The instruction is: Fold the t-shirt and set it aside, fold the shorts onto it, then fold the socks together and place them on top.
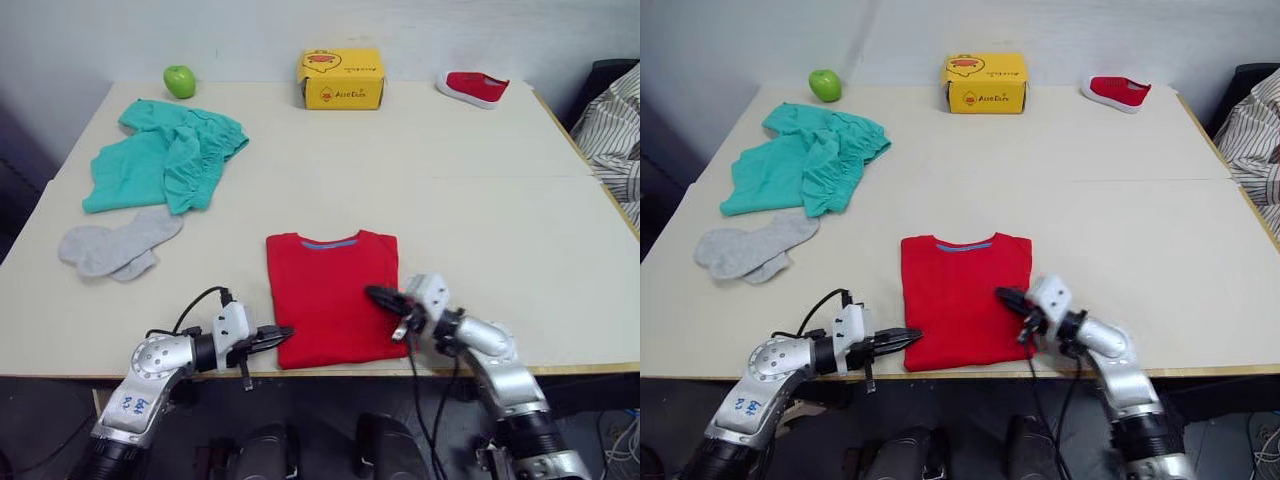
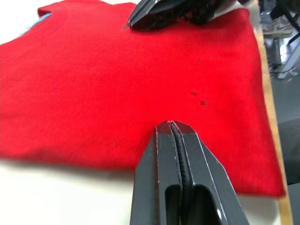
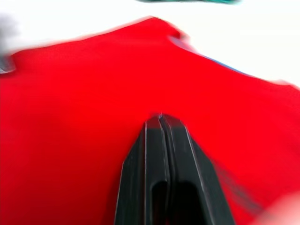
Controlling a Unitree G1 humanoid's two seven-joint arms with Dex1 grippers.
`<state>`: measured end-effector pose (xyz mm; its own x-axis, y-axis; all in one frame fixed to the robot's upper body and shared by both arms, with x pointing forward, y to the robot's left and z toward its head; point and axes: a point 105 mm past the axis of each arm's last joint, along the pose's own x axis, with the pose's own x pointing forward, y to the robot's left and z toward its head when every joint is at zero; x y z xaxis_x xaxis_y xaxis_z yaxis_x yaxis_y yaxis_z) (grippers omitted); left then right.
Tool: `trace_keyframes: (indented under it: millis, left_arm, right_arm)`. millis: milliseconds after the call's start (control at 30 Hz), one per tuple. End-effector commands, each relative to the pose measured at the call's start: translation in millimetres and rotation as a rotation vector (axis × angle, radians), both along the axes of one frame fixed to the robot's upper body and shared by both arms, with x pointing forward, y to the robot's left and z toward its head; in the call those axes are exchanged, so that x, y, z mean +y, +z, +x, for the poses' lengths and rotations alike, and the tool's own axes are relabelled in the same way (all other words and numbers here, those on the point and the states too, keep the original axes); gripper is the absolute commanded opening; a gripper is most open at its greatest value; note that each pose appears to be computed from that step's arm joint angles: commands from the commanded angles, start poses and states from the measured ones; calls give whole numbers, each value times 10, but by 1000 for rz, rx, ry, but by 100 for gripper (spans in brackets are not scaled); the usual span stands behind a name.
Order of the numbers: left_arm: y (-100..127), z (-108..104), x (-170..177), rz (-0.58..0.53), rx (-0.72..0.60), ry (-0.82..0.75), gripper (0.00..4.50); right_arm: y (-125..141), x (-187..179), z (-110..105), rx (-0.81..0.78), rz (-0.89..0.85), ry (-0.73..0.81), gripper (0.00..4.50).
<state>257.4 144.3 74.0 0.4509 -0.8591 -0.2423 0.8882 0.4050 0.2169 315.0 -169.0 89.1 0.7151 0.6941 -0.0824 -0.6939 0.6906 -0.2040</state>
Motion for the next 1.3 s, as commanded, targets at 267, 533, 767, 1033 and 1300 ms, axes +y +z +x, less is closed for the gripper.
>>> trace_keyframes:
  millis: [267, 533, 767, 1033, 1300]
  left_arm:
    - [167, 50, 50, -85, -44, 2, 0]
    - [136, 108, 33, -46, -56, -5, 0]
    - [136, 128, 19, -43, -57, -8, 0]
    - [148, 146, -6, -29, -73, -16, 0]
    - [127, 136, 39, -36, -69, 8, 0]
  right_arm:
    - [290, -233, -296, 549, 270, 182, 222]
    - [136, 114, -242, 868, 255, 243, 427]
    - [-56, 508, -322, 1069, 153, 294, 427]
    - [-22, 412, -434, 1156, 115, 273, 427]
    - [1, -126, -364, 1151, 63, 92, 427]
